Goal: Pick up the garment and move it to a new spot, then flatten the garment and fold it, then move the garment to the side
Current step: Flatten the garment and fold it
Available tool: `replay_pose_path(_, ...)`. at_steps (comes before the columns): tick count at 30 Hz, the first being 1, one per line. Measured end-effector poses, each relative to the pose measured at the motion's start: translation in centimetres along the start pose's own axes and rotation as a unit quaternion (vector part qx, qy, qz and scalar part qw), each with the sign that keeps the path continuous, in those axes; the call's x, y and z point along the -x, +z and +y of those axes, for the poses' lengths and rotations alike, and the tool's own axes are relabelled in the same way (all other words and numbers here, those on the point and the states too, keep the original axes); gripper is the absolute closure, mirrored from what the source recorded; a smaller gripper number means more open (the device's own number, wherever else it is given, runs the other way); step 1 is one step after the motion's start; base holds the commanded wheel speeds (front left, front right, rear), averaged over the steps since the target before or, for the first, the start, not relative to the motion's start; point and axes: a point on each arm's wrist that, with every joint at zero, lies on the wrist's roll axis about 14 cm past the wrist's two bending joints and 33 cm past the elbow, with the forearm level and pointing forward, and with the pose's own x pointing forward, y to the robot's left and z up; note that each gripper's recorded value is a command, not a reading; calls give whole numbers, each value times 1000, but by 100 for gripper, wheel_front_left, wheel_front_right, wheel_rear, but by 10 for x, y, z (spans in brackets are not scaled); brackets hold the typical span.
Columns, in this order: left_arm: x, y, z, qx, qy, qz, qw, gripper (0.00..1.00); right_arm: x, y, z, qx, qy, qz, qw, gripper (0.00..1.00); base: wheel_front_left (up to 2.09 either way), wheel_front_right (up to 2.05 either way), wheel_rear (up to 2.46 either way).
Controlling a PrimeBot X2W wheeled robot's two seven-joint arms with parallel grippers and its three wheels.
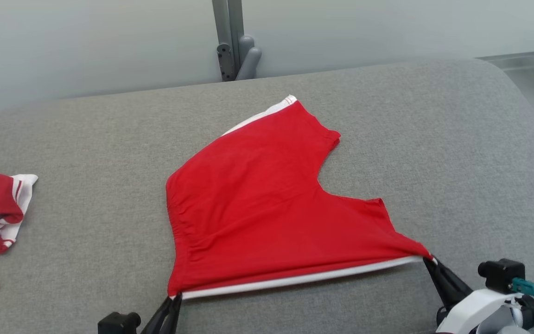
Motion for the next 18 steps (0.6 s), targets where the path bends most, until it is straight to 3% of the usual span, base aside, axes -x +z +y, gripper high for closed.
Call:
replay_pose_path(9, -17, 84, -6, -36, -10, -122, 992, 100, -48, 101, 11, 26, 24, -124, 992, 100, 0, 0, 0)
replay_pose_path(14, -39, 99, 2, -33, 8, -134, 990, 100, -99, 138, 28, 67, 50, -136, 987, 100, 0, 0, 0)
replay_pose_path(18, -59, 103, 11, -26, 20, -131, 991, 100, -142, 144, 34, 97, 56, -112, 987, 100, 0, 0, 0)
